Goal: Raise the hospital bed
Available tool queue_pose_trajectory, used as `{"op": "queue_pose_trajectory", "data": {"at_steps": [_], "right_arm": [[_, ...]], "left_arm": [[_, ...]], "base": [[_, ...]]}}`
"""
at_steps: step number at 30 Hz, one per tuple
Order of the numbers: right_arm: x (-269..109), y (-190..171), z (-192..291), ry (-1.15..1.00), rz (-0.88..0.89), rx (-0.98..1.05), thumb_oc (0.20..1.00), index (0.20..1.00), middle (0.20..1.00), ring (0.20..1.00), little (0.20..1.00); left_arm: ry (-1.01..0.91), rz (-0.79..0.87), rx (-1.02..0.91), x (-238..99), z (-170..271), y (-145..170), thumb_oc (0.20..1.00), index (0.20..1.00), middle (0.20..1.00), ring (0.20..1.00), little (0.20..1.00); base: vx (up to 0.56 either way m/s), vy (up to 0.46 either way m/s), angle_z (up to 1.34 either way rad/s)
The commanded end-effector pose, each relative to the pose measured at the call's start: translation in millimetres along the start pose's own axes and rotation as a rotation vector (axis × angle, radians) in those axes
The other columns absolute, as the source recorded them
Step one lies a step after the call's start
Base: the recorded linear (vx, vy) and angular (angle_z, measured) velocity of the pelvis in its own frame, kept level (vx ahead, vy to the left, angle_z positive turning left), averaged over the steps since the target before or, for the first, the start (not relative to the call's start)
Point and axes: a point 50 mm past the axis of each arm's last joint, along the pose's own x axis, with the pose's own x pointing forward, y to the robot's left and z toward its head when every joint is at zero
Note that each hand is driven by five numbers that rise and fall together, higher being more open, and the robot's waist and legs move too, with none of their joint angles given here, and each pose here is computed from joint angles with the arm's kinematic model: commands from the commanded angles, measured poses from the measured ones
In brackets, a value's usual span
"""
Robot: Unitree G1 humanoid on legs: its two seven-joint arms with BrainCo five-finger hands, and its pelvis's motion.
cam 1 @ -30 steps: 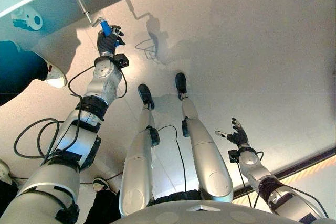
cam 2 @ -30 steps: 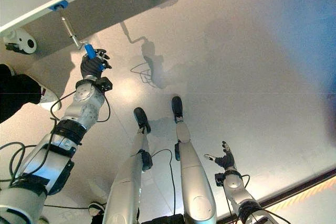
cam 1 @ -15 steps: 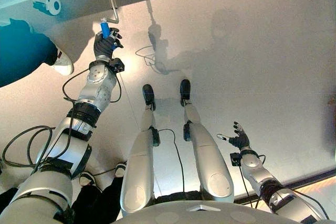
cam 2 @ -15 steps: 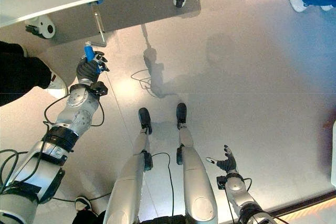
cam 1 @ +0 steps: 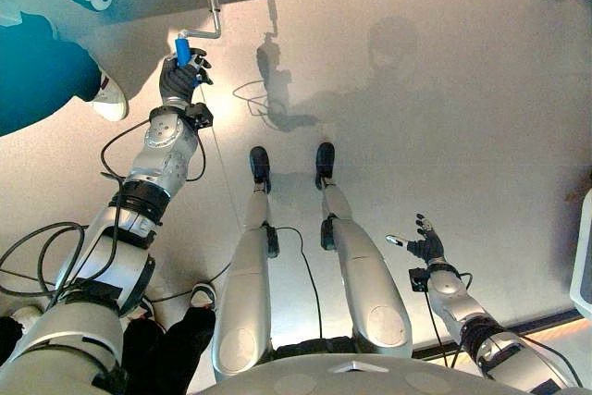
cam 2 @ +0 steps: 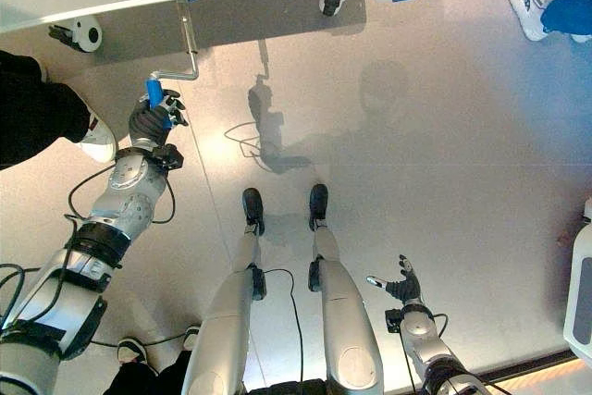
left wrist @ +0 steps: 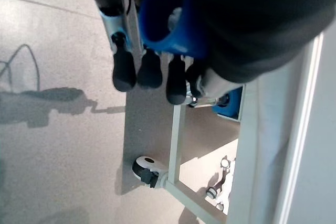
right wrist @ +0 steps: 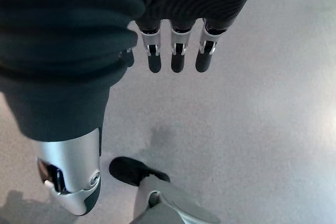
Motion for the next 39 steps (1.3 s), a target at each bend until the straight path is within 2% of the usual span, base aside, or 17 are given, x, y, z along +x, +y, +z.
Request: {"op": "queue_pose_trajectory", "data": {"at_steps": [1, 9, 16, 31, 39], "right_arm": [[-7, -14, -19, 0.055, -0.042, -0.005, 1.0, 1.0, 1.0, 1.0, 1.0], [-7, -9, -9, -0.003, -0.025, 0.013, 1.0, 1.0, 1.0, 1.0, 1.0], [-8, -7, -6, -0.027, -0.017, 0.027, 1.0, 1.0, 1.0, 1.0, 1.0], [-10, -3, 12, -0.129, 0.008, 0.029, 1.0, 1.0, 1.0, 1.0, 1.0], [-12, -3, 12, -0.145, 0.016, 0.013, 1.0, 1.0, 1.0, 1.0, 1.0]], "left_arm": [[-0.233, 0.224, 0.051, 3, 62, 72, 0.2, 0.2, 0.2, 0.2, 0.2], [-0.172, 0.342, 0.115, 6, 63, 100, 0.2, 0.2, 0.2, 0.2, 0.2], [-0.132, 0.403, 0.149, 8, 64, 111, 0.2, 0.2, 0.2, 0.2, 0.2], [-0.111, 0.428, 0.176, 16, 67, 104, 0.2, 0.2, 0.2, 0.2, 0.2], [-0.123, 0.402, 0.188, 24, 72, 88, 0.2, 0.2, 0.2, 0.2, 0.2]], "base": [[0.0, 0.0, 0.0], [0.0, 0.0, 0.0], [0.0, 0.0, 0.0], [0.0, 0.0, 0.0], [0.0, 0.005, -0.06]]}}
